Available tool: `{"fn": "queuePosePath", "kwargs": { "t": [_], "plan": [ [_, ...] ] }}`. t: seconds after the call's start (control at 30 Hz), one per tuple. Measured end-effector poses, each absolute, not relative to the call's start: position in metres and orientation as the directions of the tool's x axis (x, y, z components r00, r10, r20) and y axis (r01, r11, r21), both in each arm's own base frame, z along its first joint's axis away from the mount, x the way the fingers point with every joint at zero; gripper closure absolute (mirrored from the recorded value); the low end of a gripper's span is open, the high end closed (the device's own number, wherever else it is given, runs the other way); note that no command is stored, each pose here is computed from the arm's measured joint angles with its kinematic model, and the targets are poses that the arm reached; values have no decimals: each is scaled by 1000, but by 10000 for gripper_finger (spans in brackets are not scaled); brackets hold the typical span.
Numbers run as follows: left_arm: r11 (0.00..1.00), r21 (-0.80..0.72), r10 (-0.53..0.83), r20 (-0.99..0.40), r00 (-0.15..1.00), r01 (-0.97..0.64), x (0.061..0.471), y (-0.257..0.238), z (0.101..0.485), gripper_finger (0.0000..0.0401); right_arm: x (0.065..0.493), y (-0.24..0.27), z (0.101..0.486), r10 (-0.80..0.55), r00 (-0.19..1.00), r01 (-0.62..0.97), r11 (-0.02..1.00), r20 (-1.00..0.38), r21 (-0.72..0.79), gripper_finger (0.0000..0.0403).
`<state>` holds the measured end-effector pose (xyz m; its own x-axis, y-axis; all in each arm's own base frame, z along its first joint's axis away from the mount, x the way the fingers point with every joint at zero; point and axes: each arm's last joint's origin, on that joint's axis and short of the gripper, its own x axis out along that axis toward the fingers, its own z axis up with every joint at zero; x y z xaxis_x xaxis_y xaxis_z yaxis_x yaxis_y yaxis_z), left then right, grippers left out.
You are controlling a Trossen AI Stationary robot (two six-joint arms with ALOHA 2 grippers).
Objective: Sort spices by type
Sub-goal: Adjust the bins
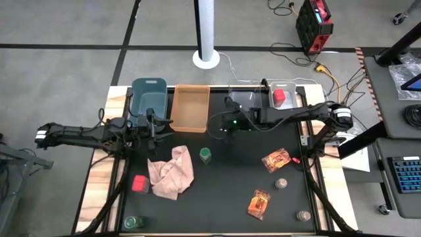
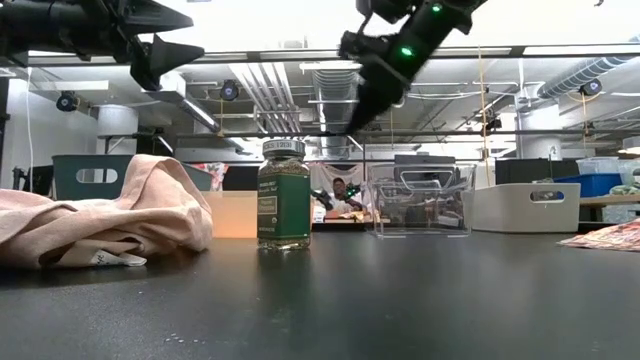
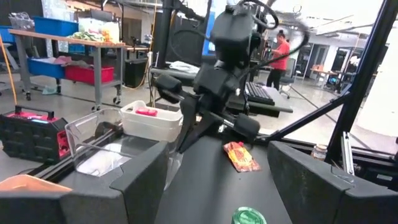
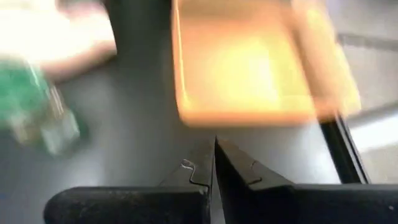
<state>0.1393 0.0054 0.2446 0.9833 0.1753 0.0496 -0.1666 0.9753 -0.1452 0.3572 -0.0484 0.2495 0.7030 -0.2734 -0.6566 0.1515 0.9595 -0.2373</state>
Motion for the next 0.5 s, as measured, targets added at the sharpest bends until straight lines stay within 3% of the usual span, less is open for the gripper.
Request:
{"fn": "queuePosePath", "kwargs": {
  "t": [0.2,0.5],
  "plan": [
    [975,-148,175,66,982,-164,144,5,245,142,388,-54,237,-262,823,184,962,-505,-200,394],
    [980,-123,179,227,957,-154,139,6,261,142,428,-95,218,-310,707,287,947,-635,-143,394]
  ]
}}
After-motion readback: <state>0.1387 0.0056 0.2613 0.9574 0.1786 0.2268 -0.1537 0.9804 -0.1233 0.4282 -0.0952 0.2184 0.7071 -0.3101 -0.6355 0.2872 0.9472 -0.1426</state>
